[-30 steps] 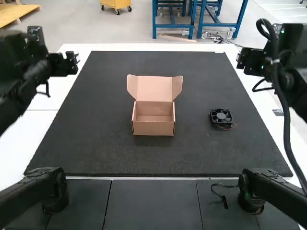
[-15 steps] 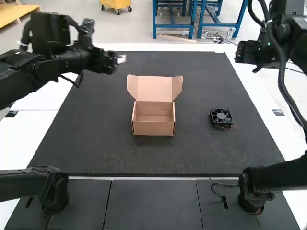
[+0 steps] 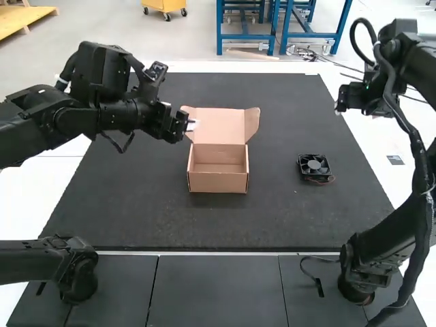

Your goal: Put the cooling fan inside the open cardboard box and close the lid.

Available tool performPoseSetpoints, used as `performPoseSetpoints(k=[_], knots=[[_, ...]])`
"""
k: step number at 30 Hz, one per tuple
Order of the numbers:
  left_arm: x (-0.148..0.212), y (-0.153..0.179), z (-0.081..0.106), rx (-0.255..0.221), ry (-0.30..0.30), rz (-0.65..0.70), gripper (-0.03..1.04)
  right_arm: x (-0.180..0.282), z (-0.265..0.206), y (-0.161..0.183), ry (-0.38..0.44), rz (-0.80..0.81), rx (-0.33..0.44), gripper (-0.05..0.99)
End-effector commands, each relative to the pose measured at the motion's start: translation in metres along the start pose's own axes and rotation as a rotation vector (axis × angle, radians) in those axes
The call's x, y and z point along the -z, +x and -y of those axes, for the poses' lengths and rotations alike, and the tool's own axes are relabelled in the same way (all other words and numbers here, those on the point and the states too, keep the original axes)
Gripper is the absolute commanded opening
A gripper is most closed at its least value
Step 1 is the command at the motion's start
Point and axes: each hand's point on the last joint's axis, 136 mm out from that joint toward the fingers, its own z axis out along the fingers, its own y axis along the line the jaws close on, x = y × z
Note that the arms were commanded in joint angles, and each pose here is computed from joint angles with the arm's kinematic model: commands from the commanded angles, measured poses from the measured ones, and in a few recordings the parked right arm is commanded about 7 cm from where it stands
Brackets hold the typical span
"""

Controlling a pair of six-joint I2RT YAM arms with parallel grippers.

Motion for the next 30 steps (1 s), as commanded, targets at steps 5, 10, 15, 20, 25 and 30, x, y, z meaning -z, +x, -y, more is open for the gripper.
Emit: performPoseSetpoints(k=[5,10,15,20,25,30], knots=[[0.011,0.015,-0.018,-0.093,-0.116,0.0,0.97,-0.03,0.002,0.042,-0.018,-0.12,0.084,0.9],[0.016,0.013,-0.019,-0.131,-0.122,0.018,0.97,-0.049,0.003,0.056,-0.02,-0.18,0.099,0.9],[0.014,0.017,-0.018,-0.156,-0.118,0.006,0.97,-0.071,0.013,0.059,-0.009,-0.223,0.083,0.9],[0.013,0.019,-0.013,-0.179,-0.094,0.006,0.97,-0.09,0.02,0.057,-0.003,-0.248,0.075,0.9],[0.013,0.017,-0.001,-0.193,-0.048,0.022,0.97,-0.107,0.02,0.055,-0.01,-0.28,0.074,0.9],[0.013,0.015,0.016,-0.196,0.018,0.037,0.97,-0.122,0.02,0.053,-0.019,-0.308,0.074,0.9]])
